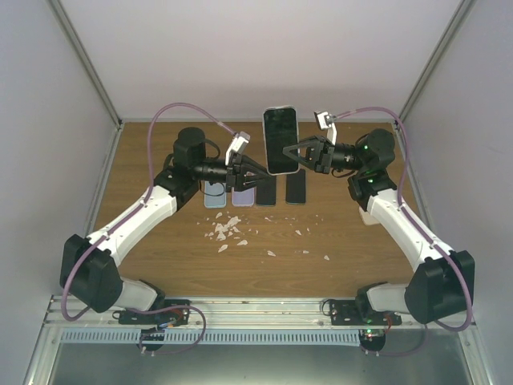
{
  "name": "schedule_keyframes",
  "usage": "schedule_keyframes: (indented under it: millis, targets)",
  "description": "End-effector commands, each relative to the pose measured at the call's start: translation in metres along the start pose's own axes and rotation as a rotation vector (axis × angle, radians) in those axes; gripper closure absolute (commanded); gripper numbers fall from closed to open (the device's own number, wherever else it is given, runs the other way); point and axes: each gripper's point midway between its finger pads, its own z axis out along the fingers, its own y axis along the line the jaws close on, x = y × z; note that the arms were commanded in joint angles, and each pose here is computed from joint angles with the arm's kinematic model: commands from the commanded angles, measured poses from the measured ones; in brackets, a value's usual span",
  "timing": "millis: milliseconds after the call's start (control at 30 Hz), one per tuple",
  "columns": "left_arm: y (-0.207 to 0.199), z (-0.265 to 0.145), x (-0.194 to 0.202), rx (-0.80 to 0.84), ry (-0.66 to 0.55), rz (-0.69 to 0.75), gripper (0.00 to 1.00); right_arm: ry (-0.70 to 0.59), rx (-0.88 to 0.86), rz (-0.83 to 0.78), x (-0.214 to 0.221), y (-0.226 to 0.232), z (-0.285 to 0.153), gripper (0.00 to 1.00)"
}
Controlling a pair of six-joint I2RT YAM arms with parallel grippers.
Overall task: Take the phone out of the phone case
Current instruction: Remove the phone case from the phone.
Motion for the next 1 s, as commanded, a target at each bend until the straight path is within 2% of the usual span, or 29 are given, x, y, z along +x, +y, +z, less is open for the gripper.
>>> schedule_keyframes:
  millis: [0,100,400,967]
  targets:
    - [-0.009,0.002,-0.013,0.030,-0.025,0.064,0.70,-0.029,-0.006,-0.094,-0.010,0.015,-0.004,0.99]
    - [-0.013,0.001,-0.013,0.049,-0.023,0.070,0.68,-0.028,-0.002,-0.095,-0.010,0.014,-0.004,1.00]
    - [-0.015,0.000,-0.012,0.061,-0.030,0.058,0.68,-0.023,0.002,-0.098,-0.008,0.014,-0.004,1.00]
    - [0.036,-0.004,0.000,-0.135,-0.033,-0.006,0.83,-0.035,-0.074,-0.090,-0.006,0.033,-0.008,1.00]
